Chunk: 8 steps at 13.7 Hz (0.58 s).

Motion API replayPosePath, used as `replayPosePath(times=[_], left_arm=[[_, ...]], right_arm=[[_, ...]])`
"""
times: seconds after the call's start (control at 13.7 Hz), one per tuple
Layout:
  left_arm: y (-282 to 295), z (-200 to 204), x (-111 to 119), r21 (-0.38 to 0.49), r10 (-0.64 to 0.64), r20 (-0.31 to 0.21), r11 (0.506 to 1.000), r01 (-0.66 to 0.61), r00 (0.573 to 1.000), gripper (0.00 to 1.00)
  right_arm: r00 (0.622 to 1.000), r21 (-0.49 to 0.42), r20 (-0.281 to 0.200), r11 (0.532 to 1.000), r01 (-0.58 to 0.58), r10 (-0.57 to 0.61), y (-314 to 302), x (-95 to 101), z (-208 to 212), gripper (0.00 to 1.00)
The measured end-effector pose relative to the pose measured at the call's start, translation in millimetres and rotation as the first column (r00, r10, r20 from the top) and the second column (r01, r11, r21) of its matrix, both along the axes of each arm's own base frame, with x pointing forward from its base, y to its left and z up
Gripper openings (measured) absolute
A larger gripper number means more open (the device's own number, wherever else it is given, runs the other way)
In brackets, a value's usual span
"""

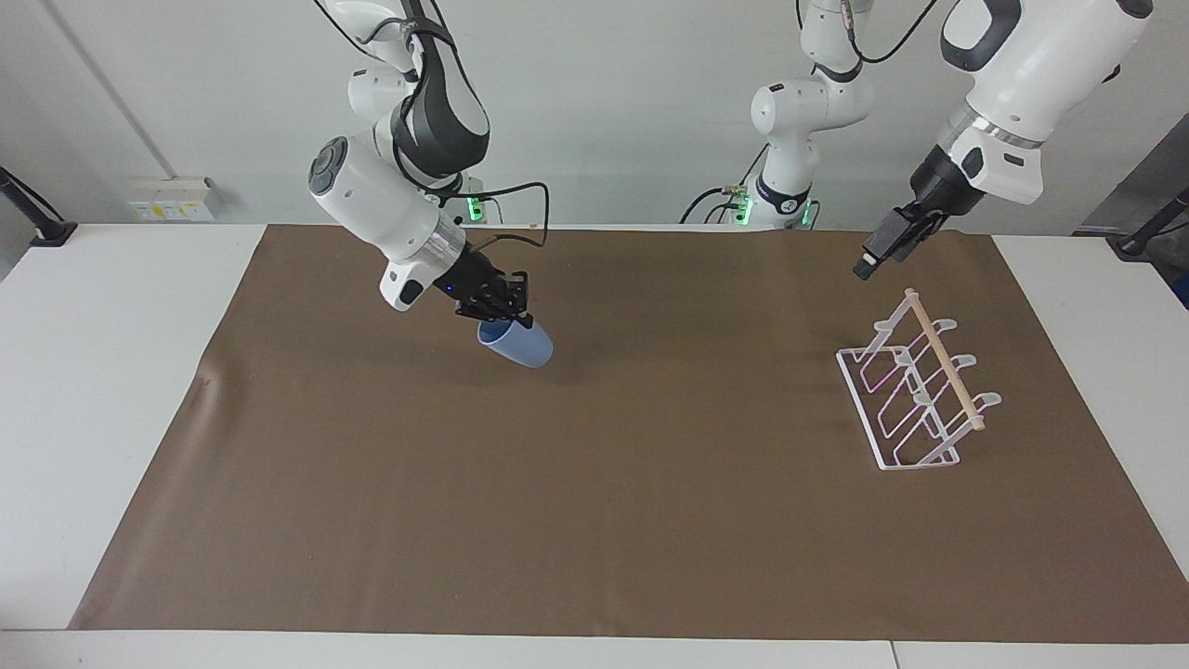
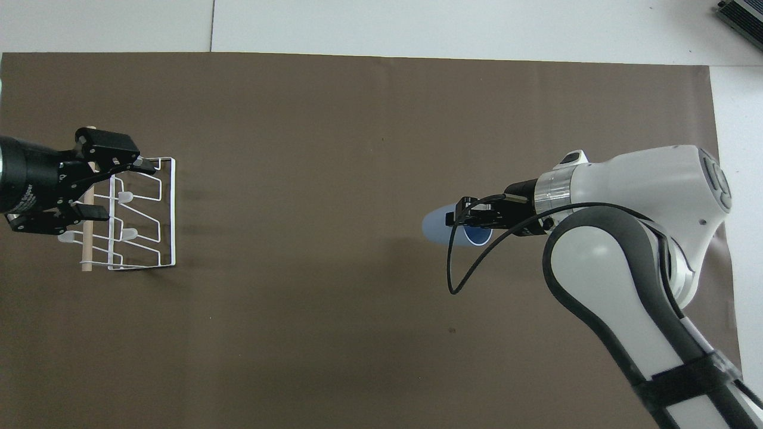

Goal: Hang cup on cup holder
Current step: 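Carry the cup toward the rack while the left gripper opens near it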

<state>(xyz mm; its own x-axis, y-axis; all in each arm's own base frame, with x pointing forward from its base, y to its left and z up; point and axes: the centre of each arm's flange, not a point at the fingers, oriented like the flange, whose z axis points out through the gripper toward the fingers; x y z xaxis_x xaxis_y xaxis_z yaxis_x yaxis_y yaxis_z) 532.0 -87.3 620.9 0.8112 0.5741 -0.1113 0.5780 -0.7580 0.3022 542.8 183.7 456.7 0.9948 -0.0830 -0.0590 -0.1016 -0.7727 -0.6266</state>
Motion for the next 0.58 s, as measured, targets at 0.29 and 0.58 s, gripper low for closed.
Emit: replayPosePath(times=[0.29,0.58], left_arm=[[-18.8,4.1,-1.0,-0.149,0.131,-0.070,0.979,-0.140,0.989,1.00],[-17.3,-1.1,0.3,-0.271,0.317,-0.250,0.884,-0.381,0.915,1.00]], right_arm=[[1.000,0.162,0.012,0.987,0.020,-0.022,35.5,-3.9,36.0,0.06],[0.999,0.331,0.014,0.943,0.026,-0.033,75.5,-22.4,79.4,0.06]])
